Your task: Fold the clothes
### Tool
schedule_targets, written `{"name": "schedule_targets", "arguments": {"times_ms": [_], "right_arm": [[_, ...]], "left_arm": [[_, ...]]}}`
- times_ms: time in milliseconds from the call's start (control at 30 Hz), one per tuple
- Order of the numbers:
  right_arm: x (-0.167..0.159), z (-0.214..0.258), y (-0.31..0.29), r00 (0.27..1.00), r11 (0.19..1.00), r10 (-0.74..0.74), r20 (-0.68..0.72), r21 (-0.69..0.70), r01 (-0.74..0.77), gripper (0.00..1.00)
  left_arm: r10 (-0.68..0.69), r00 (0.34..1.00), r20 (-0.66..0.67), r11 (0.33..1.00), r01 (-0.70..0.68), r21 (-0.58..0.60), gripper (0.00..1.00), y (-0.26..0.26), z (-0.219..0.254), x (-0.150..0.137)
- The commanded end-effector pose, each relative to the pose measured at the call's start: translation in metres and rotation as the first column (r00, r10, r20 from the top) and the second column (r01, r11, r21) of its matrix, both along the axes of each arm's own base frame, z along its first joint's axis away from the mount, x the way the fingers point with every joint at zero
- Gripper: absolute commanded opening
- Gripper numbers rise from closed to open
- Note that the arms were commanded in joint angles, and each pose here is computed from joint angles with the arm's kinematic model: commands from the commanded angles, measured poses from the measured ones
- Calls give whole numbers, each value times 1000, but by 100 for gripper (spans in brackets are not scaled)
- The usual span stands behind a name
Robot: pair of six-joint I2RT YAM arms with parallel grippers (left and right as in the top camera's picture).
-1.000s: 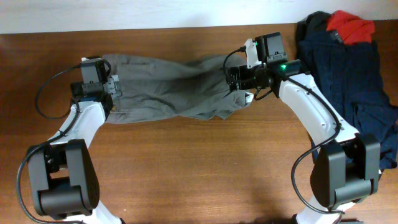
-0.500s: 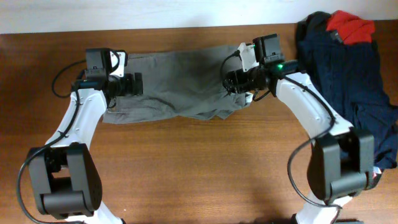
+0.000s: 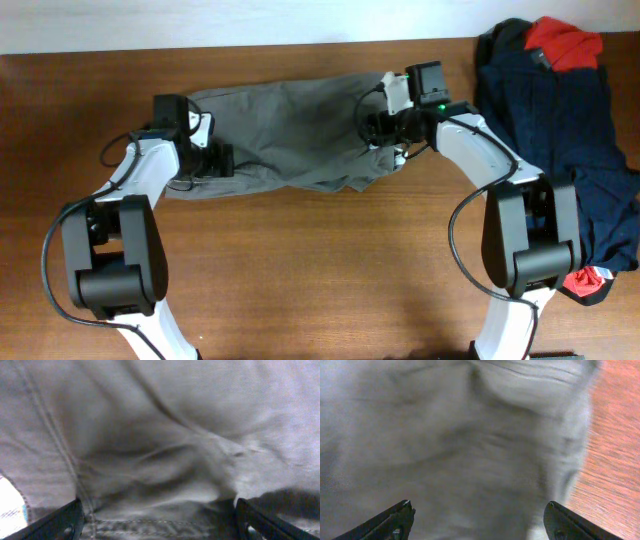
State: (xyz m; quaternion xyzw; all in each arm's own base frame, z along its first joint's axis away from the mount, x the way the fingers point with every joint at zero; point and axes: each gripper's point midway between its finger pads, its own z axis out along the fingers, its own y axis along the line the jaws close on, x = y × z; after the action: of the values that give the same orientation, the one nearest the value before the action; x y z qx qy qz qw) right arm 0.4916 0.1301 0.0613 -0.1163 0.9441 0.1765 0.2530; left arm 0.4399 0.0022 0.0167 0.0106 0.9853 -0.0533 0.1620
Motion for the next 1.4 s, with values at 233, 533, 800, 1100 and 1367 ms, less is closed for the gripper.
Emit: {"name": "schedule_targets", "arguments": {"times_ms": [233,533,800,1100,1367], "right_arm": [[7,-40,-18,996,998,-51,-73,24,53,88],[1,-61,-9,992,997,-28,-126,71,37,87],[-2,-61,-9,990,997,-26,-138,72,36,87],[-5,-63,-9,988,997,-27,-154,70,38,87],[-5,-63,-9,988,997,-27,-154,70,38,87]], "left_arm": [[56,995,79,998,-53,-43,99,19,74,-4],[135,984,118,990,-130,-53,99,53,93,-8],[114,993,43,980,-105,-168,99,71,52,-12],[51,997,58,957,-33,-289,99,58,18,3],[44,998,-45,944,-57,-324,93,51,-26,-8]]}}
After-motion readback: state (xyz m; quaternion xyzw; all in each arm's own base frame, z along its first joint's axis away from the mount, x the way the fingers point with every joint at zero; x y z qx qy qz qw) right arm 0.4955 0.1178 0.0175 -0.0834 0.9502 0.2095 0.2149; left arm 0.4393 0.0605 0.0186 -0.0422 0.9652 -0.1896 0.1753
